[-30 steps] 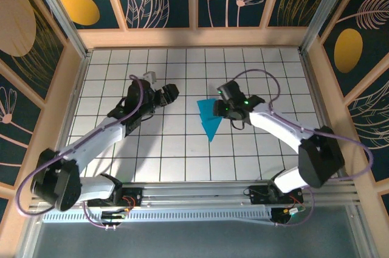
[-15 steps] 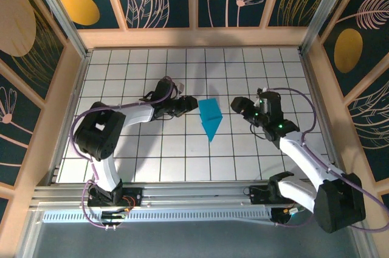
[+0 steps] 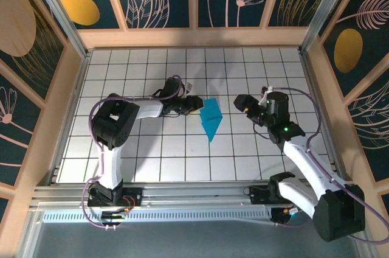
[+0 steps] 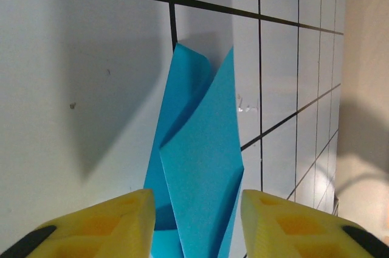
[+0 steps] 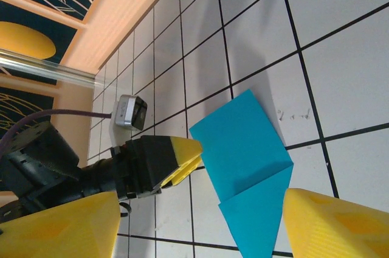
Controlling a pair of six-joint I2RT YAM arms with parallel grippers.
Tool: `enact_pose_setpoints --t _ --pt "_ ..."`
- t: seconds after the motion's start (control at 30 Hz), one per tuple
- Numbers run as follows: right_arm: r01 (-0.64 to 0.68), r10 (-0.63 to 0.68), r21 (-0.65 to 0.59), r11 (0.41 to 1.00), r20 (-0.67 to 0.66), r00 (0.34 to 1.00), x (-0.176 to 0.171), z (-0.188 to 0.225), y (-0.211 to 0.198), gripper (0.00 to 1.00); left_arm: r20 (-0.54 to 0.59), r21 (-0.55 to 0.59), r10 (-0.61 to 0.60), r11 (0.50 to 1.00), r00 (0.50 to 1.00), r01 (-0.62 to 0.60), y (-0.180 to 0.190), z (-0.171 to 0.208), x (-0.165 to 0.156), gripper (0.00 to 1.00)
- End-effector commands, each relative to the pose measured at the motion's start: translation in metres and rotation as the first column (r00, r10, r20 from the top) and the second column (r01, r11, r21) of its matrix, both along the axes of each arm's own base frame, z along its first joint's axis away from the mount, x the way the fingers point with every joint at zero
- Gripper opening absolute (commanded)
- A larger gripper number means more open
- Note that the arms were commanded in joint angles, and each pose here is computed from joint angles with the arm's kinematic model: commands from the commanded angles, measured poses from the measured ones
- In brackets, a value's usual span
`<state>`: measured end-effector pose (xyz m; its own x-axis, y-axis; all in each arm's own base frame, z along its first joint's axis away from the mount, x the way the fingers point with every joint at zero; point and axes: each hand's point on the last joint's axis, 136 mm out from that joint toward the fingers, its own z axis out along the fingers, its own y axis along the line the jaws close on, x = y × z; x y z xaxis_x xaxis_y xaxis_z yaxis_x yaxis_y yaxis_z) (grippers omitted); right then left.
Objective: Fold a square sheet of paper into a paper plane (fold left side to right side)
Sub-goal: Fold the wing for the fifth time at the center of the table.
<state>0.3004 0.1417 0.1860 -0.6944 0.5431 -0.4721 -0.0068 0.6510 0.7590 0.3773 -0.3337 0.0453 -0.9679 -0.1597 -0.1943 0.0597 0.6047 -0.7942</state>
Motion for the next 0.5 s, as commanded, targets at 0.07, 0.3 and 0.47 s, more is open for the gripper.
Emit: enact_pose_setpoints --t 0.07,0.3,0.47 --pt "-0.023 0.022 0.023 0.999 0.037 0.999 0.0 0.011 0.002 0.72 0.026 -0.043 -0.019 0.999 0.999 0.02 -0.011 0.008 0.005 0.28" --pt "-0.09 0.087 0.051 0.995 0.067 0.994 -0.002 0.007 0.011 0.72 0.081 -0.022 -0.033 0.999 0.996 0.035 -0.004 0.017 -0.001 0.0" --pt "-0.218 0.211 0.077 0.973 0.089 0.973 -0.006 0.0 0.03 0.72 0.185 -0.019 -0.085 0.996 0.979 0.091 0.007 0.043 -0.02 0.0"
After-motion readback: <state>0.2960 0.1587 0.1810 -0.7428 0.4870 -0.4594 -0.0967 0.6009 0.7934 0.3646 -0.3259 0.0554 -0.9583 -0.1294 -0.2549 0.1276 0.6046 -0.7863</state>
